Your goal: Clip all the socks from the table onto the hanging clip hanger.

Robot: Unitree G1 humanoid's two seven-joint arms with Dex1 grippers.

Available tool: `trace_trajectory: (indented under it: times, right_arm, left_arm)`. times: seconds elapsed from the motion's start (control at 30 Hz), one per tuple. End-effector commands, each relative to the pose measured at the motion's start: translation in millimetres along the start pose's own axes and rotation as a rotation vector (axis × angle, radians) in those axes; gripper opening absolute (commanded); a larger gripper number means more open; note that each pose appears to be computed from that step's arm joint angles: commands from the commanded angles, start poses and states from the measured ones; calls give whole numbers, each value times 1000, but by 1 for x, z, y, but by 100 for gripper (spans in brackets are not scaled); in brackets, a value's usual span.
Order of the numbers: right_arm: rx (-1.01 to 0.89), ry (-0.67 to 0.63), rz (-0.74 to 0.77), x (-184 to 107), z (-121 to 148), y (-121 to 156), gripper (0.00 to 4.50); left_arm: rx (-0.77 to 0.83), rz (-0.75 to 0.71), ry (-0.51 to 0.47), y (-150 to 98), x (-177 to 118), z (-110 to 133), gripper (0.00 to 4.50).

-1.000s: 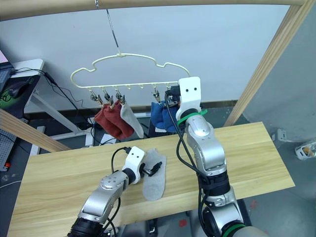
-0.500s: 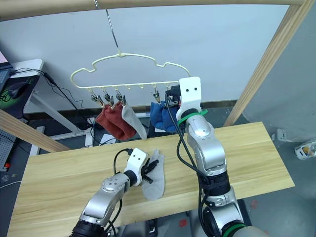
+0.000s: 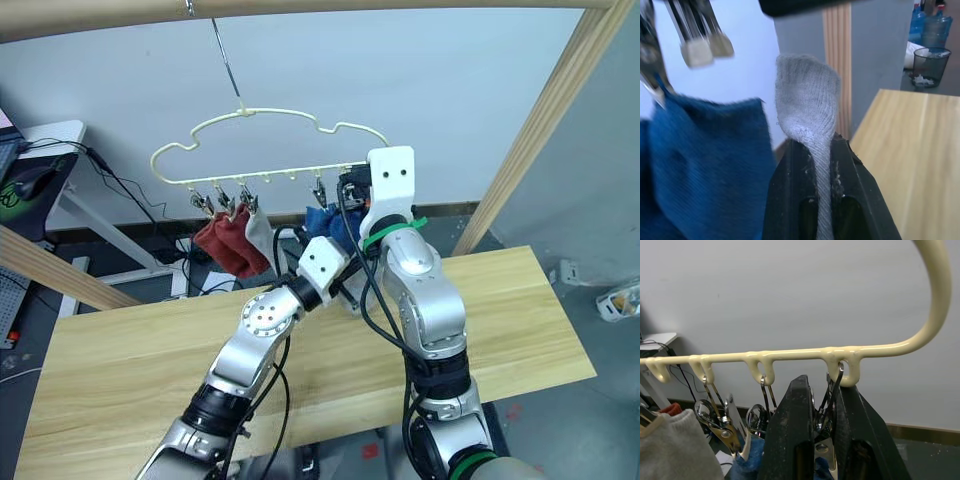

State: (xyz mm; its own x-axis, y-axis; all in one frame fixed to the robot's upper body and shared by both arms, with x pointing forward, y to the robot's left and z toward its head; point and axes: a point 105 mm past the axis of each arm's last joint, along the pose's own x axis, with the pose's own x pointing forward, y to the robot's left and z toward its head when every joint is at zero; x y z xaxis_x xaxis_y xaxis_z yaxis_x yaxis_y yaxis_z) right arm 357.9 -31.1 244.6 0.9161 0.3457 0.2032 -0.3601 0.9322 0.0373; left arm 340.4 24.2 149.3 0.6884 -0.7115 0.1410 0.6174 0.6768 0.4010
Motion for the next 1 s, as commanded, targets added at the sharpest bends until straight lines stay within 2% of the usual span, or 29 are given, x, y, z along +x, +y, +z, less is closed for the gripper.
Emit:
trace_trajectory:
  times: [0.03, 1.0]
  right_arm:
    - [7, -83, 17, -4, 26, 5, 15]
    - [8, -43, 3, -6, 21, 2, 15]
  left_arm:
    - [38, 51, -34, 11, 2, 4, 0]
    - [49, 147, -138, 20, 16, 21, 0]
